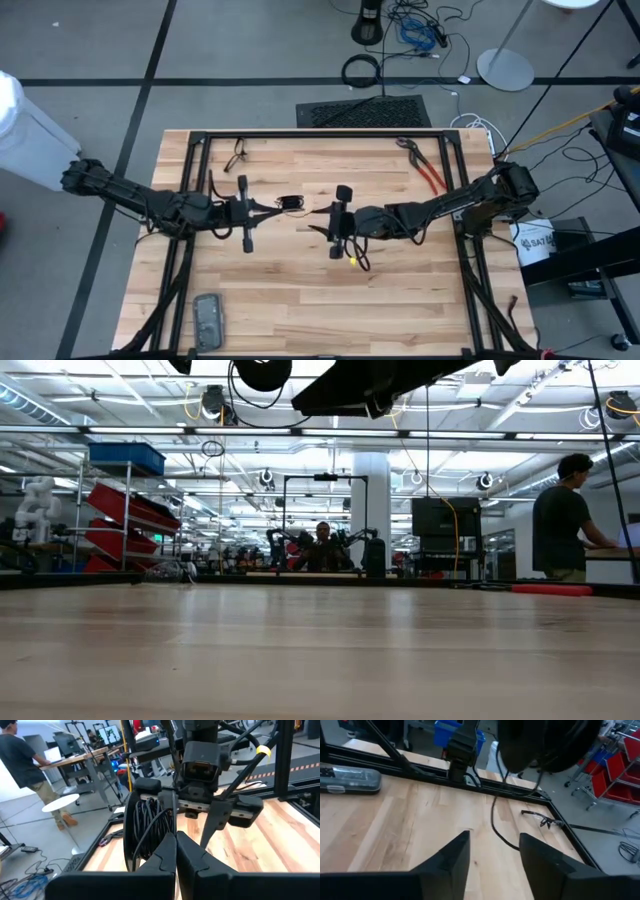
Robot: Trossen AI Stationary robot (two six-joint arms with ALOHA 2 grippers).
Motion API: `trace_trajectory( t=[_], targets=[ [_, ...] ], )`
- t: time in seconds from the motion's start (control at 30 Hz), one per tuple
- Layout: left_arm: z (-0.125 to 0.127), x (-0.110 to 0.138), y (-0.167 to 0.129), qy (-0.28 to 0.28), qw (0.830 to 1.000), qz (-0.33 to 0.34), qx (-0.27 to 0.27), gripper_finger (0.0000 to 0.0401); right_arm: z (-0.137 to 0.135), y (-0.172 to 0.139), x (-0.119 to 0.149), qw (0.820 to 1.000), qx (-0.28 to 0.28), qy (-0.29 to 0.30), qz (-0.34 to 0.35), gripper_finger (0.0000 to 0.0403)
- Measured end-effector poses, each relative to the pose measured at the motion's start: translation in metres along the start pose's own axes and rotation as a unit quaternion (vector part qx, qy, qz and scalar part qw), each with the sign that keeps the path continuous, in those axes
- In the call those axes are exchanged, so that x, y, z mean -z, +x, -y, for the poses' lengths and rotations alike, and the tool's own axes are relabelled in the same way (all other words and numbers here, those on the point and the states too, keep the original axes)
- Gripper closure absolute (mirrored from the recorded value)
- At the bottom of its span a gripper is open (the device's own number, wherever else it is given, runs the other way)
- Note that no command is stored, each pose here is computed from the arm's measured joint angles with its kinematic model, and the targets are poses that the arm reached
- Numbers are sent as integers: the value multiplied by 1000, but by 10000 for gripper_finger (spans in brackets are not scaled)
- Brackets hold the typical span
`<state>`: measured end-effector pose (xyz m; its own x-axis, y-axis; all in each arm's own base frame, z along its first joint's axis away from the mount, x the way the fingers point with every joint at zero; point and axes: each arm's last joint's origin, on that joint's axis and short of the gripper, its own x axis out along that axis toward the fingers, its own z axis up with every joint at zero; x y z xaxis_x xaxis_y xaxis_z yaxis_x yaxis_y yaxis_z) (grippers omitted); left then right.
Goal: Coil cords
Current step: Uncoil the black cable wire from the spool
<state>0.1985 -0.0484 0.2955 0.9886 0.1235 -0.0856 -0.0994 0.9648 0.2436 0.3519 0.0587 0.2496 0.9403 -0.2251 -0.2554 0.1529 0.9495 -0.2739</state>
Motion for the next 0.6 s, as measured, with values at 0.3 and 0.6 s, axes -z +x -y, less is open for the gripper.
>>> trace_trajectory(
  t=[0.3, 0.6],
  targets=[
    [2, 0, 1, -19, 1000, 3, 25, 401, 7, 3, 2, 1000, 8, 2, -4, 229],
    [7, -1, -1, -20, 999, 6, 39, 401, 7, 4, 3, 1000, -28, 1, -5, 241]
  ],
)
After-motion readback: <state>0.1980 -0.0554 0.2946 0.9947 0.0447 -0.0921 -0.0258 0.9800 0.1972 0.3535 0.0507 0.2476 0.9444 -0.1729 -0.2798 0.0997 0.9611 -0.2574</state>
